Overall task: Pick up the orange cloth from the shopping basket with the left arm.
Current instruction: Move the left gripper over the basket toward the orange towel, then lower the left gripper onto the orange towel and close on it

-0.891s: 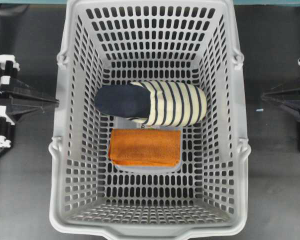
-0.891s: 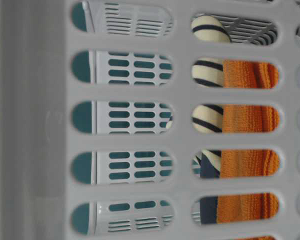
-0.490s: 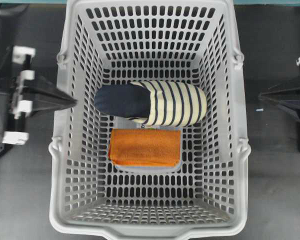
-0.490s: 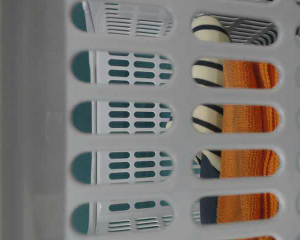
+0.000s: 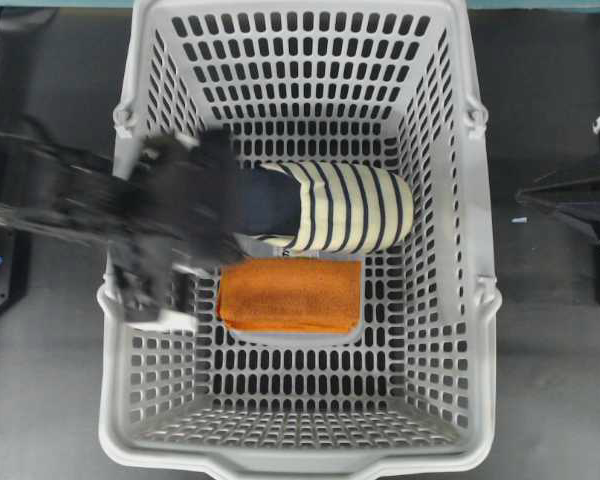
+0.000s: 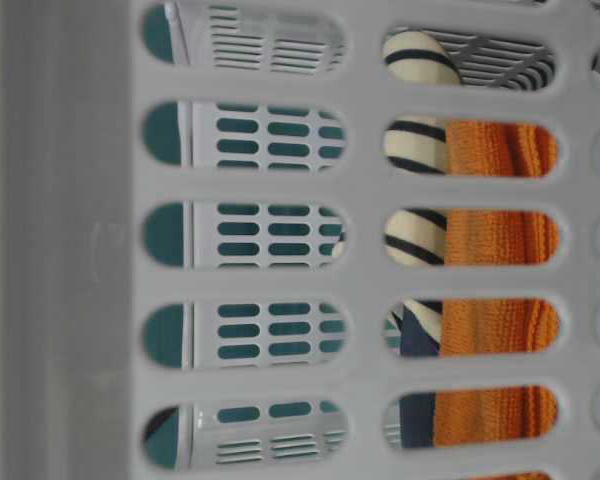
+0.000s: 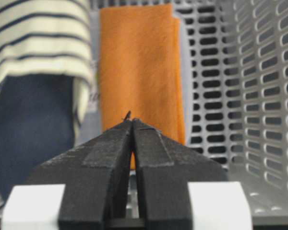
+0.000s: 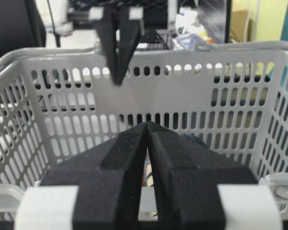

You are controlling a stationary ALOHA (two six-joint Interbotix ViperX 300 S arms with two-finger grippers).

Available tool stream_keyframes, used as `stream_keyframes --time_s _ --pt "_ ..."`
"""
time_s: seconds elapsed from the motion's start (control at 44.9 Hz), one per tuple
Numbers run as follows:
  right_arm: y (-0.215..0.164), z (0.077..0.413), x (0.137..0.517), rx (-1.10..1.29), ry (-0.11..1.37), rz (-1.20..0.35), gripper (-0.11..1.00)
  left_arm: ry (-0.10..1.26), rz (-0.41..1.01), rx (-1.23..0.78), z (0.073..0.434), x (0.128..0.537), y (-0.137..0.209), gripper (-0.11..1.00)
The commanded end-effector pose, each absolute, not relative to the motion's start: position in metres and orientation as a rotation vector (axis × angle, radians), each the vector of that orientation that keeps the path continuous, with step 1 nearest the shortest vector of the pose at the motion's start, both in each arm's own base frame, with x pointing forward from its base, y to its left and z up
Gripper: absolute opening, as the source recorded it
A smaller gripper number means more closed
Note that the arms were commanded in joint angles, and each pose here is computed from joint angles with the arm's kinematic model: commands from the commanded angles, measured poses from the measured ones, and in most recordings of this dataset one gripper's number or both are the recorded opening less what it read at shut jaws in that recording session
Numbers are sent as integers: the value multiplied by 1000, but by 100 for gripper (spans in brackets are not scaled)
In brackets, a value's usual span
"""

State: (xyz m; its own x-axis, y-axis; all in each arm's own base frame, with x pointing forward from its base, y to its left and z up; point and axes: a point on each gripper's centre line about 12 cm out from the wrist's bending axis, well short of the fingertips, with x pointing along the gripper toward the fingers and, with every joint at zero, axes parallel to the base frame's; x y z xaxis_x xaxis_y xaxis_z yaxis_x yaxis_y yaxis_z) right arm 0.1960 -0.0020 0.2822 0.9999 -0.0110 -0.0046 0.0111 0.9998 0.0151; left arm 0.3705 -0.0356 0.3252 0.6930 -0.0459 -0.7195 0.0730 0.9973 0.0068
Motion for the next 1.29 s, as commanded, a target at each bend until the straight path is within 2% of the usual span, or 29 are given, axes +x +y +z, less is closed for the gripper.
stream_keyframes --time_s 0.0,0.134,0.401,0.49,0.735,0.957,1.047,1.091,1.158,1.269 --pt "-1 287 196 20 -11 -7 0 828 -61 35 330 391 -37 1" --pt "0 289 194 21 -20 -1 0 880 -60 38 315 408 -40 14" --pt "3 290 192 20 -29 15 0 969 -62 47 277 435 -45 82" --pt "4 290 192 20 -30 21 0 997 -62 51 264 441 -45 91" --pt "4 290 192 20 -29 22 0 1087 -59 55 223 450 -47 89" --pt "4 289 191 22 -27 22 0 1119 -59 59 211 447 -46 88" --pt "4 289 191 20 -27 22 0 1120 -59 61 210 446 -46 84" --pt "4 288 192 22 -24 22 0 1125 -62 65 209 445 -46 80" --pt "4 288 192 20 -23 22 0 1126 -66 68 210 445 -48 65" --pt "4 288 191 22 -26 22 0 1085 -72 73 226 449 -48 31"
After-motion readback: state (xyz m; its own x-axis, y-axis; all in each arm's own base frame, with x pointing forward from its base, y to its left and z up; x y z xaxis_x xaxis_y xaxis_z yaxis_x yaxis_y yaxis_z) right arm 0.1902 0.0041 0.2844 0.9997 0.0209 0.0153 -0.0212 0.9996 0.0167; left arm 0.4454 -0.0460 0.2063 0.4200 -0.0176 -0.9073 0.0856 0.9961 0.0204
